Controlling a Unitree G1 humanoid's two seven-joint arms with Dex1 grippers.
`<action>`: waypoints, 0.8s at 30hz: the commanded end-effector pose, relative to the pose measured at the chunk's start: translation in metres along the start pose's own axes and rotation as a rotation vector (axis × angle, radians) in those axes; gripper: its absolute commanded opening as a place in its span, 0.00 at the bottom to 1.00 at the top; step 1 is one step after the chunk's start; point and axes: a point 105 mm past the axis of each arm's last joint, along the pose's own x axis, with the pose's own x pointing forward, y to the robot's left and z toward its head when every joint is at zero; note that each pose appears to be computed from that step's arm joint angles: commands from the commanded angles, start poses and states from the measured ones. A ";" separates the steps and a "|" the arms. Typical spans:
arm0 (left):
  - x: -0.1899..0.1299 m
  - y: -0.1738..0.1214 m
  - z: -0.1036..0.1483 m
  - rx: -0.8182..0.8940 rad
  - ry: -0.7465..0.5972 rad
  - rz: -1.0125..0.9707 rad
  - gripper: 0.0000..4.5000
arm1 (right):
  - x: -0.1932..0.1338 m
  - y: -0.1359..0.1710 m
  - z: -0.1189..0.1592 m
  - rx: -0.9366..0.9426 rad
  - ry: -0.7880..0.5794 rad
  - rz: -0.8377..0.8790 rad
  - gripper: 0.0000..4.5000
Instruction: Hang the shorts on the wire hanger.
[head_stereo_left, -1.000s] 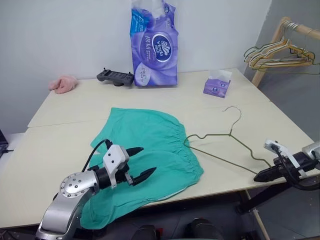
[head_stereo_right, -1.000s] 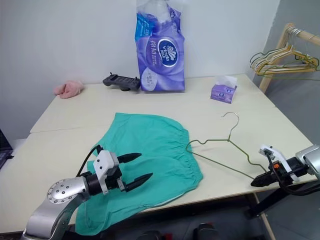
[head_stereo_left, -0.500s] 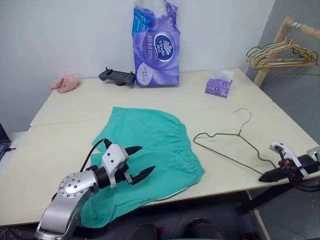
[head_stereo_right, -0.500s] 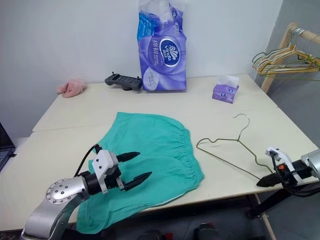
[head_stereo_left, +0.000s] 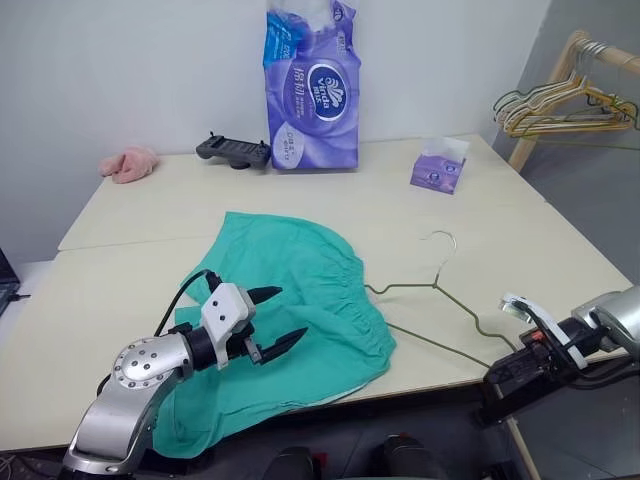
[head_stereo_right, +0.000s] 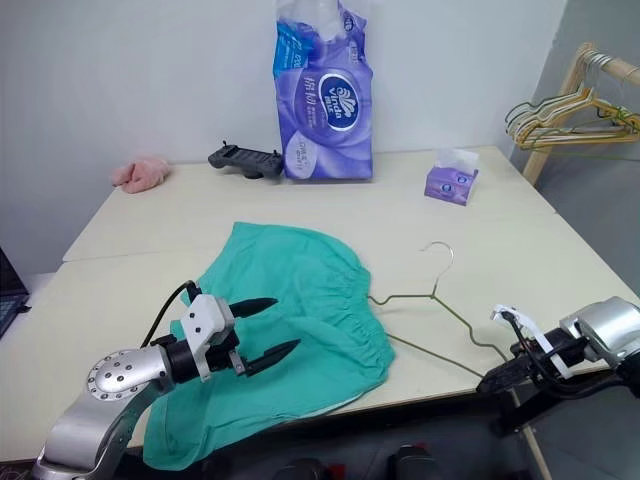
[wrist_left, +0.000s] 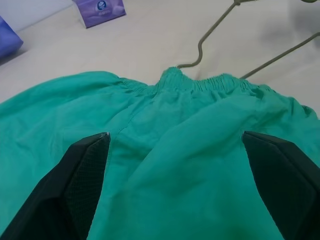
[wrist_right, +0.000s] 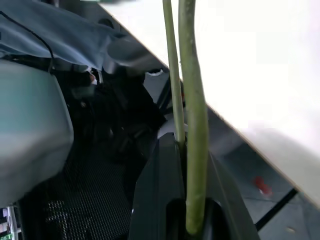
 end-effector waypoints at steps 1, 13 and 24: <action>-0.002 -0.001 0.006 0.043 -0.020 0.002 1.00 | -0.015 0.009 0.016 -0.031 -0.064 0.030 0.00; 0.002 0.000 0.006 0.106 -0.017 -0.011 1.00 | 0.029 0.017 0.050 0.063 -0.109 0.143 0.00; 0.003 0.001 0.005 0.131 -0.018 0.002 1.00 | 0.035 0.001 0.079 0.171 -0.190 0.109 0.00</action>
